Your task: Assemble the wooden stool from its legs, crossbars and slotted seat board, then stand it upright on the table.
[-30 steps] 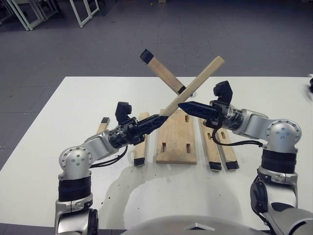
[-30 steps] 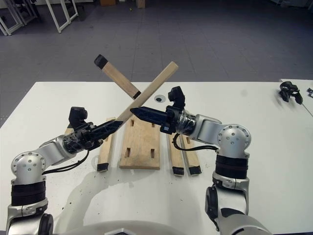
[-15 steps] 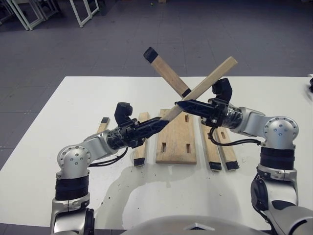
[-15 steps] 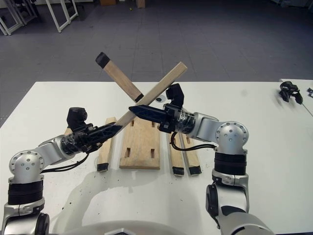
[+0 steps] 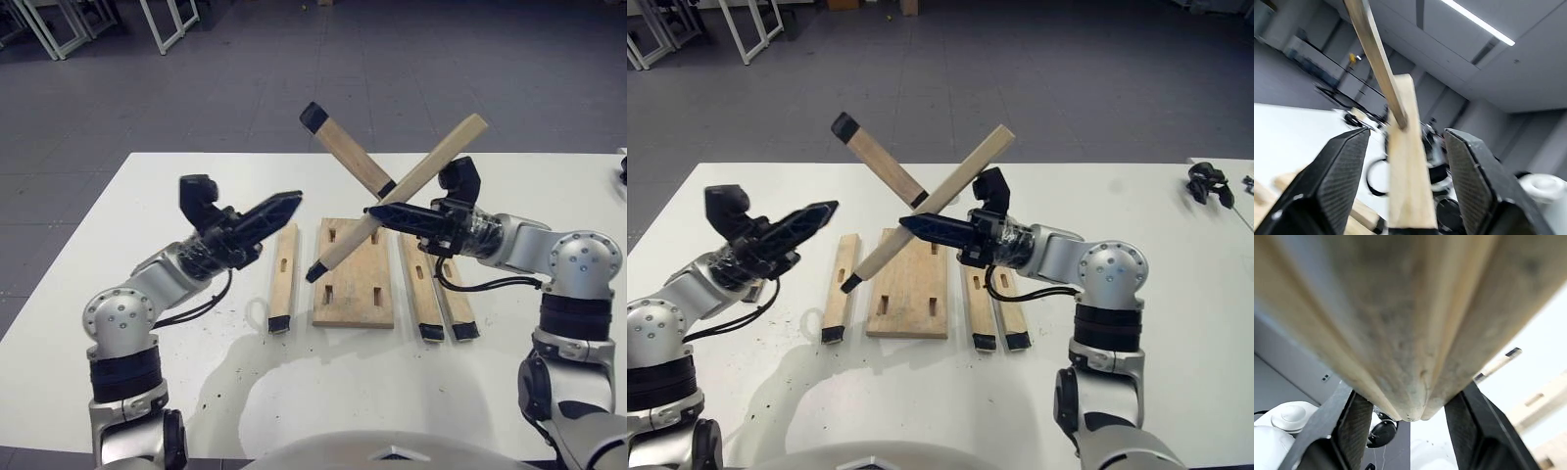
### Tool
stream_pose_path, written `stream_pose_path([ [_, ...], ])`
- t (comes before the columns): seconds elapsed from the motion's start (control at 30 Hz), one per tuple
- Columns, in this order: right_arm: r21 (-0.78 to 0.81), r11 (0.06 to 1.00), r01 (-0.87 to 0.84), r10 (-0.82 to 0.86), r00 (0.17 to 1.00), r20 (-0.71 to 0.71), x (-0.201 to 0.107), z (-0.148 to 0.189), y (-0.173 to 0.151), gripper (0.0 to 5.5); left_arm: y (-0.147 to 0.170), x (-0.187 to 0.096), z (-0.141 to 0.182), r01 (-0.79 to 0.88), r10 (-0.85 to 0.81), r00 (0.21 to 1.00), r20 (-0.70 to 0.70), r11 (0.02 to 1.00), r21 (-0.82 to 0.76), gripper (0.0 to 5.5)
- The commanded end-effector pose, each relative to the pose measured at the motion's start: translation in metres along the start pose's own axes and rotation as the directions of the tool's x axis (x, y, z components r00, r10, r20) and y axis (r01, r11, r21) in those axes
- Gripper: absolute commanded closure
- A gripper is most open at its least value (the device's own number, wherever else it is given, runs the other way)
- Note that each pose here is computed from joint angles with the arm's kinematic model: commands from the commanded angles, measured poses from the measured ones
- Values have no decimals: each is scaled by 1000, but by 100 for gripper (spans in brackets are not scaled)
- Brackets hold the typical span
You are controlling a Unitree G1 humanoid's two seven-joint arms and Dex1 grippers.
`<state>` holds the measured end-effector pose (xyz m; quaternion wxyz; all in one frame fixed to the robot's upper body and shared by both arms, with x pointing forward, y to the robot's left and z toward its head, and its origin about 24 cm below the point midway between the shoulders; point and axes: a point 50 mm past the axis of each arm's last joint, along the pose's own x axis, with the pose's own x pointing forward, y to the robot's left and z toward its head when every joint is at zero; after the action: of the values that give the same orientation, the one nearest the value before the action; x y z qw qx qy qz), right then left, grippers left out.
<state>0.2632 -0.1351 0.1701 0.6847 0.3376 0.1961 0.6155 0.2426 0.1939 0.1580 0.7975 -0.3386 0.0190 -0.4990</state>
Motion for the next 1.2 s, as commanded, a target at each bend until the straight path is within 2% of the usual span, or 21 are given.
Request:
stream_pose_path([
  [0.03,-126,971,202,-198,979,42,-21,2,-6,347,26,0,-40,-330,424,870,-253,880,341,272],
  [0.13,-215,909,357,-337,933,123,-32,7,-15,347,26,10,-89,-374,601,708,-371,764,525,272],
  [0.3,-275,866,418,-394,908,141,-36,8,-19,347,16,11,-118,-360,706,573,-416,672,647,272],
  [0.47,-295,859,418,-397,909,130,-36,8,-19,347,18,1,-122,-384,777,477,-410,604,699,272],
  [0.6,-312,855,415,-400,909,114,-33,5,-19,347,15,-3,-130,-353,753,449,-481,644,679,272],
  [0.73,-388,818,425,-419,902,105,-31,7,-19,347,17,-20,-128,-230,751,364,-551,646,728,272],
  [0.87,-474,777,415,-434,898,74,-27,11,-25,347,32,-53,-104,-94,813,239,-531,563,821,272],
  [0.93,-513,758,402,-445,894,43,-24,12,-32,347,34,-62,-96,-18,796,234,-559,578,816,272],
  [1.0,-541,747,387,-454,891,12,-20,11,-40,347,35,-64,-92,73,759,264,-595,600,797,272],
  [1.2,-549,757,354,-458,887,-60,-4,-1,-66,347,45,-59,-89,158,722,325,-611,595,788,272],
])
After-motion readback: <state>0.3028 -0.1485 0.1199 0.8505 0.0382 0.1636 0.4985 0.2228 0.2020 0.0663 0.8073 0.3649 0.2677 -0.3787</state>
